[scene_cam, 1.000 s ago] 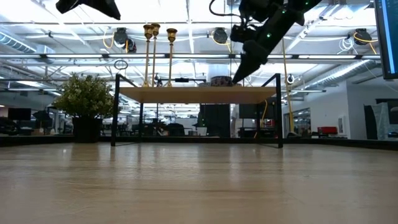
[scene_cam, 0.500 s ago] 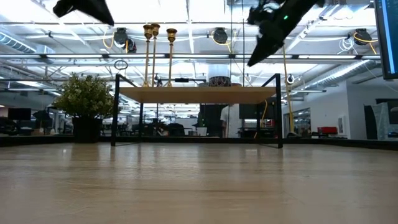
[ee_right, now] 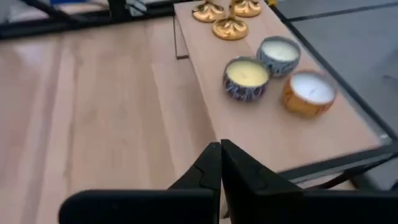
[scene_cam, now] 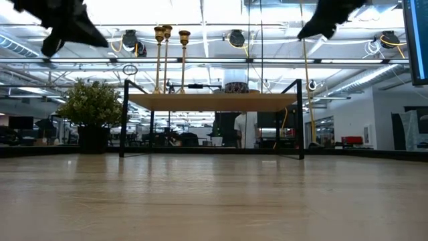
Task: Pick & Place candle stick holders
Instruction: Return to Home Position
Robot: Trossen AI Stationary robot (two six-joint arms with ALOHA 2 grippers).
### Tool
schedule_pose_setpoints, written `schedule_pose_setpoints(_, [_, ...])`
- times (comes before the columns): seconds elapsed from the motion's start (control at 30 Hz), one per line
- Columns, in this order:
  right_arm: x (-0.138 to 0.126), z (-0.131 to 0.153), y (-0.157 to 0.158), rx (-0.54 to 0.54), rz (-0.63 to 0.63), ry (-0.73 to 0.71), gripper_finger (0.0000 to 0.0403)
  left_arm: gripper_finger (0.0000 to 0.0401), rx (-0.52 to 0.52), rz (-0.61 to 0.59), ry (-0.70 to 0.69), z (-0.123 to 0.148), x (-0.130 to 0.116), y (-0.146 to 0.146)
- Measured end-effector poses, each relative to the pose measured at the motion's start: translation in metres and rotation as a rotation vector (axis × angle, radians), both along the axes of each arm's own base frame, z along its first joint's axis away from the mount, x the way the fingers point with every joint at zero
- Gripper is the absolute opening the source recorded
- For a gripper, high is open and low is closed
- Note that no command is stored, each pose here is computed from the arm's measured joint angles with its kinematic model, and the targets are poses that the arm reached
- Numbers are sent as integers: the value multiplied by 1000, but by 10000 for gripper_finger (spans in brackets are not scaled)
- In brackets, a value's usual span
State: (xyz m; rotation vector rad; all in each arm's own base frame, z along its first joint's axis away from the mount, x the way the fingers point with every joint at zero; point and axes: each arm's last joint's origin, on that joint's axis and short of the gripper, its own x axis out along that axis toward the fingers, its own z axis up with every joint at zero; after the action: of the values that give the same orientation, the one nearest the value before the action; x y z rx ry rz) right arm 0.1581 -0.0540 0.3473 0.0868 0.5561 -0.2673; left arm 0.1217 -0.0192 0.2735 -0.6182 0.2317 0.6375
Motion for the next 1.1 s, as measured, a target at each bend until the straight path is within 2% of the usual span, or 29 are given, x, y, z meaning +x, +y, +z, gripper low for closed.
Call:
schedule_pose_setpoints(0.17, [-23, -22, 8, 54, -51, -122, 0, 3, 15, -33, -93, -25, -10, 2])
schedule_pose_setpoints(0.37, [-48, -52, 17, 138, -104, -334, 0, 7, 64, -69, -116, -45, -21, 5])
schedule_pose_setpoints(0.57, [-69, -76, 24, 134, -101, -517, 0, 4, 105, -169, -124, -55, -32, 7])
schedule_pose_setpoints(0.7, [-81, -84, 29, 114, -92, -586, 0, 2, 128, -271, -135, -61, -37, 7])
schedule_pose_setpoints(0.87, [-91, -88, 32, 93, -81, -644, 0, 2, 117, -307, -141, -83, -38, 7])
schedule_pose_setpoints(1.03, [-96, -100, 34, 90, -62, -646, 0, 6, 142, -370, -202, -103, -33, 3])
schedule_pose_setpoints(1.1, [-94, -107, 35, 117, -21, -640, 0, 3, 171, -418, -219, -101, -32, 2])
